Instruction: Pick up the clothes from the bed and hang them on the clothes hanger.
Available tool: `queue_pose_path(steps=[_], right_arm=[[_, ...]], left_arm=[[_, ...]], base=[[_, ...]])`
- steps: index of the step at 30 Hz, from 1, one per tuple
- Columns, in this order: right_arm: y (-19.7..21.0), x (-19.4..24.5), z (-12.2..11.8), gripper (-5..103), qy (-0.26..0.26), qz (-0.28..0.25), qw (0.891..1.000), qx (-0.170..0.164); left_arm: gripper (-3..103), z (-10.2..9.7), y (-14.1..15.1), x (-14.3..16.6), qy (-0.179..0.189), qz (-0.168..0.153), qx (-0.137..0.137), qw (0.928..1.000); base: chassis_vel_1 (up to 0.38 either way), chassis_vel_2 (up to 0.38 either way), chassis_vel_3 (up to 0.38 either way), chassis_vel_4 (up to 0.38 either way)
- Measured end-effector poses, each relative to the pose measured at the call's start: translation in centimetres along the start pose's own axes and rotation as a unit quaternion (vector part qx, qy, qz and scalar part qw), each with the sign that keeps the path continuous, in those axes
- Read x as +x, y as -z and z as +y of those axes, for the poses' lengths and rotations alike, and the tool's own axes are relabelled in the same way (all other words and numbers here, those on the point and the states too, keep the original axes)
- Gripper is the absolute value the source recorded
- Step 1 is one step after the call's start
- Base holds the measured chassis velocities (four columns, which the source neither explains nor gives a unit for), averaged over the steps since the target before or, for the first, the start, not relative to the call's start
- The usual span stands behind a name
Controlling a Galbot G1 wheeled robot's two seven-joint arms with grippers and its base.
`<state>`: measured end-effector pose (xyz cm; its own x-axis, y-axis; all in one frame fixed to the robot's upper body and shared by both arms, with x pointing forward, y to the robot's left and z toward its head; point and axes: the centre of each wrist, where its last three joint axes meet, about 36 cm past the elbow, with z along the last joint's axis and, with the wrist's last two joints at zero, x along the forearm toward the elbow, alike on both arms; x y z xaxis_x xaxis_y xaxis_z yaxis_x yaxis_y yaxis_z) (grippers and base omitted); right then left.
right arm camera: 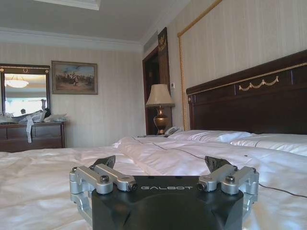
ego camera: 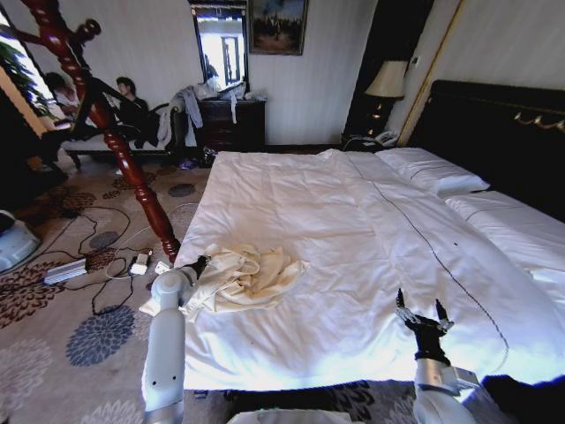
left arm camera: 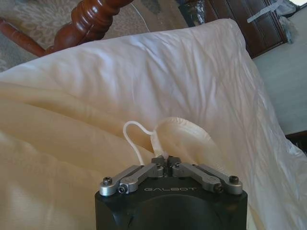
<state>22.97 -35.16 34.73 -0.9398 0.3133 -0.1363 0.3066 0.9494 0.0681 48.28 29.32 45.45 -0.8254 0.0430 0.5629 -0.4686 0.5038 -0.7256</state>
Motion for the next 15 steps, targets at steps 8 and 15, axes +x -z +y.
queue_pose_path(steps=[8,15], right_arm=[[0.7,-0.8,-0.5,100,0.015,-0.005,1.0,0.008],[4.4,-3.9,0.3,100,0.104,-0.01,0.994,-0.043]], left_arm=[[0,0.1,0.3,3.6,-0.002,-0.046,-0.105,0.9933],[0,3.5,-2.5,6.0,-0.011,-0.113,-0.284,0.9521]], base=[[0.0,0.0,0.0,0.0],[0.0,0.0,0.0,0.0]])
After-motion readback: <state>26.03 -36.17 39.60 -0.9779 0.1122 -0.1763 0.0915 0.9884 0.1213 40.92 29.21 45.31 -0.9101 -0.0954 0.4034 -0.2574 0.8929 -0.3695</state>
